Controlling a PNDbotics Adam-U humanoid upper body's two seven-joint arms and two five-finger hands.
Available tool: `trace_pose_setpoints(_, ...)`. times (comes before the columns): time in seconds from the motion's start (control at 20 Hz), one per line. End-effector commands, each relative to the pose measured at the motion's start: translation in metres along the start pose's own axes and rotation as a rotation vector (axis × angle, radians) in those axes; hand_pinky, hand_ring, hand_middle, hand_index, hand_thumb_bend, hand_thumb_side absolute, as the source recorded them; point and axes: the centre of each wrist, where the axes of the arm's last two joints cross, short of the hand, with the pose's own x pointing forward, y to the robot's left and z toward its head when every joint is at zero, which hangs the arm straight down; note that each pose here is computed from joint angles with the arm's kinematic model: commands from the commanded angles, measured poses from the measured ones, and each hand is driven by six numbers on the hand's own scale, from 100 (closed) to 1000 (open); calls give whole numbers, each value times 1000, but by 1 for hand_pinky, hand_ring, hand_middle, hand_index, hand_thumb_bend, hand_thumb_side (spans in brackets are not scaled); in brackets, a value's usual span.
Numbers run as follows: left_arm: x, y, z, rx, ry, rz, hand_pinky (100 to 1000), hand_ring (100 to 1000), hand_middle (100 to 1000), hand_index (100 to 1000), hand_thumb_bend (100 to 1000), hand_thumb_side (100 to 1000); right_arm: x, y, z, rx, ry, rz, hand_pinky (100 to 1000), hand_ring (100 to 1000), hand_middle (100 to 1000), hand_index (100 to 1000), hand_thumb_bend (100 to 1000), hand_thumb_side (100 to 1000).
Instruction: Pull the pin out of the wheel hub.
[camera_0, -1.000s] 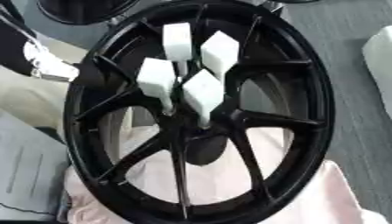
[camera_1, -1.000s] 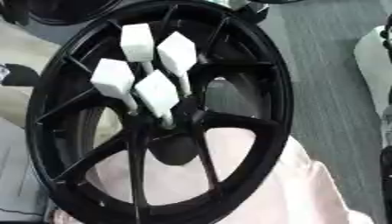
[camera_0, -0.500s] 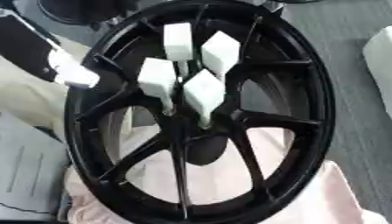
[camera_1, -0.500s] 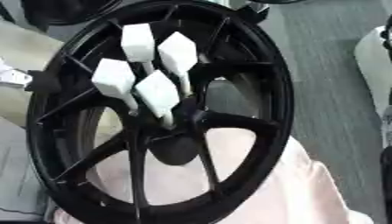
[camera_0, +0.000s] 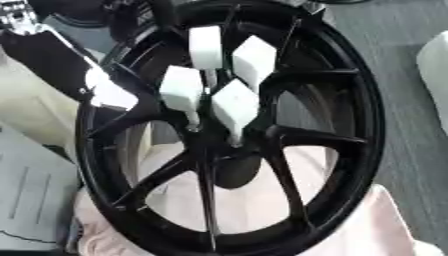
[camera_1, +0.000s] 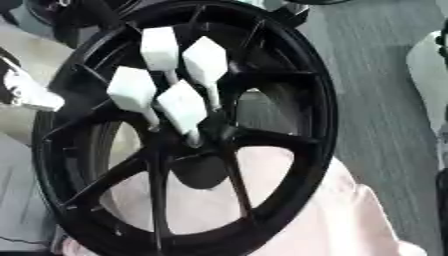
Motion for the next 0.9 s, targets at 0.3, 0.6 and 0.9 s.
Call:
trace_pose_setpoints(0.3,2,3,2,-11,20,-19,601,636,667,802,625,332,11,-3,-6,7,-38,15,853,752,644,709,312,536)
trace_pose_setpoints(0.6,2,0,0,-16,33,-4,639,682,692,808,622,333,11,-2,-6,8,-37,15,853,752,645,709,311,538)
trace_pose_setpoints(0.9,0,-3,-7,-20,48,16,630,671,686,804,590,314,11,-2,-6,9,-37,14,853,752,645,709,311,539)
